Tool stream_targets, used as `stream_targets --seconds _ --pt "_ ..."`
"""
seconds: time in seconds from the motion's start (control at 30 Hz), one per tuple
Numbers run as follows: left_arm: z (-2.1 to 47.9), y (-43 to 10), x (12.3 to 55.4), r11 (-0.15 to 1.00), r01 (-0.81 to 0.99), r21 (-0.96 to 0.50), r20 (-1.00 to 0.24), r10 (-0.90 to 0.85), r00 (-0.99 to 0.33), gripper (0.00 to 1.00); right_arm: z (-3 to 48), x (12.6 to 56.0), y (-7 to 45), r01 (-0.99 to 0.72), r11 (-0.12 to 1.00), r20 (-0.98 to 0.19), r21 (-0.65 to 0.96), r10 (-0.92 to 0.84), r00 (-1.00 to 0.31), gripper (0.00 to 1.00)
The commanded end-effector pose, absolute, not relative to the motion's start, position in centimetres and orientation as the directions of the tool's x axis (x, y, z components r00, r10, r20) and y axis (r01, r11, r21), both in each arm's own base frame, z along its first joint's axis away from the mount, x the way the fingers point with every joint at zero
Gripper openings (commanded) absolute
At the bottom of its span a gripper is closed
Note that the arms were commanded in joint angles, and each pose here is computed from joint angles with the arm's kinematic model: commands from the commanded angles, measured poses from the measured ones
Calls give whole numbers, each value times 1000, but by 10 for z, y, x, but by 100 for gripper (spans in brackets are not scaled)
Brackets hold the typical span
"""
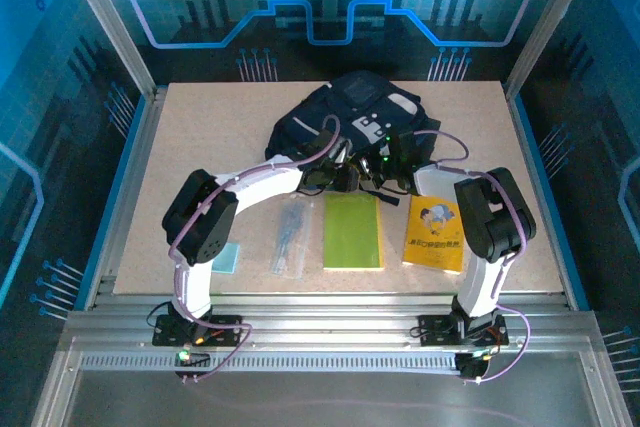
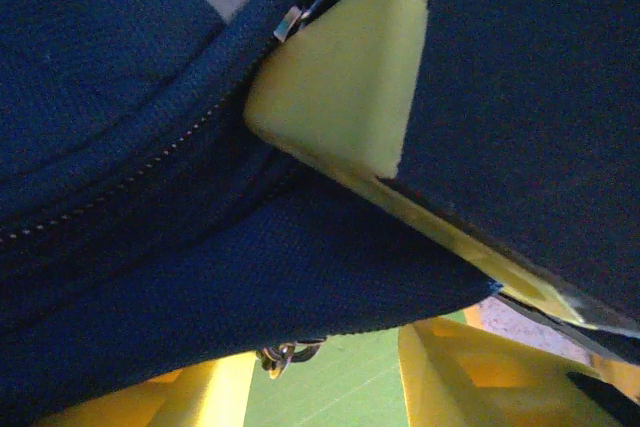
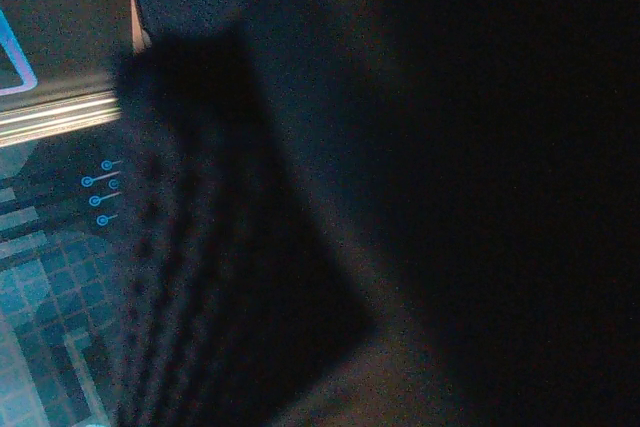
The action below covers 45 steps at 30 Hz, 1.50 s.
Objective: Pack the student bag
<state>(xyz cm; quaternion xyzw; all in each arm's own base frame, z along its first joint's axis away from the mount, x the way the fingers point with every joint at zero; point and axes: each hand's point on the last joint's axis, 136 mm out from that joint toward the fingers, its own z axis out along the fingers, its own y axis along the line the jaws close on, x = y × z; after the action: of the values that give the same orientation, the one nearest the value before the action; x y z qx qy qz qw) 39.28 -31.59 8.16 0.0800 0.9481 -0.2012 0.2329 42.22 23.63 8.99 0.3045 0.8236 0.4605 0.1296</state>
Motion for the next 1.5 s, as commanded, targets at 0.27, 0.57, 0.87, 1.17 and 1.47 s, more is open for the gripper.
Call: stream_targets --seconds 0.27,0.57,0.87,1.17,1.47 --pt "60 -242 439 998 -5 -56 -631 -40 -775 43 128 423 263 328 238 143 914 568 -811 0" --pt "81 -253 453 991 49 -126 -745 -62 -665 8 136 422 256 340 200 169 919 578 -798 0" --pt "80 -236 439 996 92 -14 -707 55 -705 0 125 431 230 355 240 139 904 621 -772 0" --pt "51 -174 405 986 115 123 -525 163 -835 0 124 437 210 340 282 90 897 637 -765 0" --pt "61 -129 388 979 102 177 -422 169 -891 0 125 439 197 305 400 -11 864 621 -783 0"
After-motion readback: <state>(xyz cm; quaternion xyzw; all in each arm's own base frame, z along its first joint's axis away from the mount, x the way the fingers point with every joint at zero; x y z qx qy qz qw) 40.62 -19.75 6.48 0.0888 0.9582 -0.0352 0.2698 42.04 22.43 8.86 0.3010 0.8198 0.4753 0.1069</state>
